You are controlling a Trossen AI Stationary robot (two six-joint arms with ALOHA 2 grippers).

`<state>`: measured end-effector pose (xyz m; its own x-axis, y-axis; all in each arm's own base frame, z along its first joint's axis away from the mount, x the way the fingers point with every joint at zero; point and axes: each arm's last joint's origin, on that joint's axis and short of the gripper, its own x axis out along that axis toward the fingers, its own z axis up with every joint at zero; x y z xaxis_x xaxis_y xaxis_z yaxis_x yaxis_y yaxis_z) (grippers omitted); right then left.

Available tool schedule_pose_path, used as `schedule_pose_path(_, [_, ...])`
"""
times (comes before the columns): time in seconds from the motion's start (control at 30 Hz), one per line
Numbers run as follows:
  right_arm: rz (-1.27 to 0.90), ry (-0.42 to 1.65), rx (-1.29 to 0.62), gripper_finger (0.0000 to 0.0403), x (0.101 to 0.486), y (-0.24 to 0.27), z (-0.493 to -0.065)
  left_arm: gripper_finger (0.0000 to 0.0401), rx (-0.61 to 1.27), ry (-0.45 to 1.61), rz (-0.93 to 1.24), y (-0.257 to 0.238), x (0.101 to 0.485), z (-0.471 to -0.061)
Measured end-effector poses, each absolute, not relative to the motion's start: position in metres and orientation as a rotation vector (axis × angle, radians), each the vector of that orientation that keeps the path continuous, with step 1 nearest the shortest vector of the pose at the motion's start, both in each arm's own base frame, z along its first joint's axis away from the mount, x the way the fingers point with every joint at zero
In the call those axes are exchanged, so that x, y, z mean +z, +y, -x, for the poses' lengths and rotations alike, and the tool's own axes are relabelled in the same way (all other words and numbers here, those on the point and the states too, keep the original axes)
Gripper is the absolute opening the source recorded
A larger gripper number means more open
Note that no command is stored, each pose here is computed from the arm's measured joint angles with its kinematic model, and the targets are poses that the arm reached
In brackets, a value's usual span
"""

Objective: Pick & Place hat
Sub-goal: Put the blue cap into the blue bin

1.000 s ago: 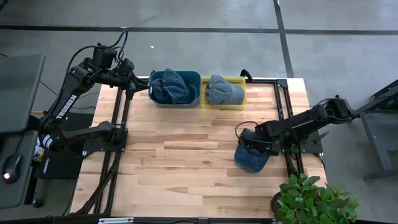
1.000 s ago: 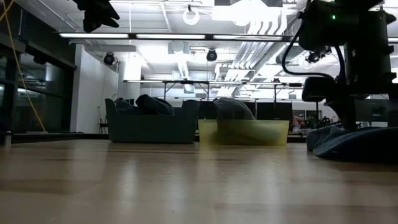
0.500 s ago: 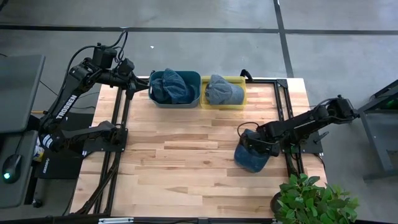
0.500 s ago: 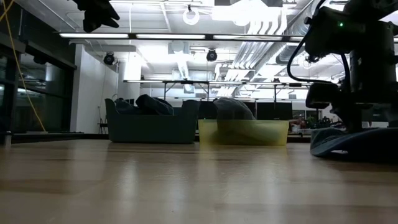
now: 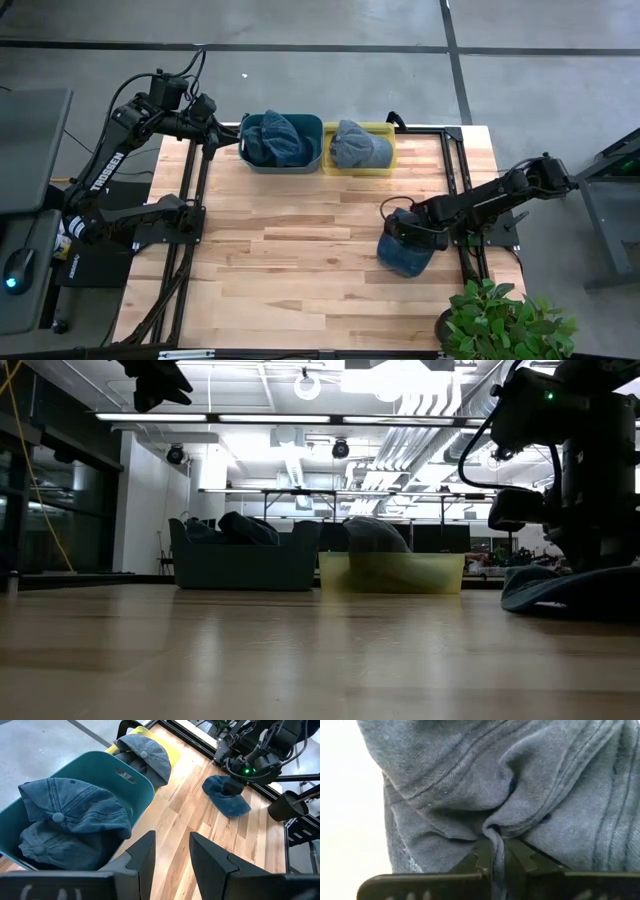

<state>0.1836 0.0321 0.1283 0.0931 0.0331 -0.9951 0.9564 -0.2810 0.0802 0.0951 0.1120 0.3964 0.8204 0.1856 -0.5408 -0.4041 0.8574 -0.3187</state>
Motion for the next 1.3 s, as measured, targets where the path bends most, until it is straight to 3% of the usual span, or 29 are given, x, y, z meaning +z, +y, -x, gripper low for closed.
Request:
schedule_pose_path(0.53, [-1.317,1.006,-1.203,0.0014,0.162,0.032,-0.205,0.0117,0.324,0.520,0.441,0.112,0.396,-0.095])
schedule_pose_path(1.3, [-0.728,0.966,-0.783,0.0013,0.292,0.029,-0.244,0.0117,0.242,0.490,0.479,0.110,0.397,-0.096])
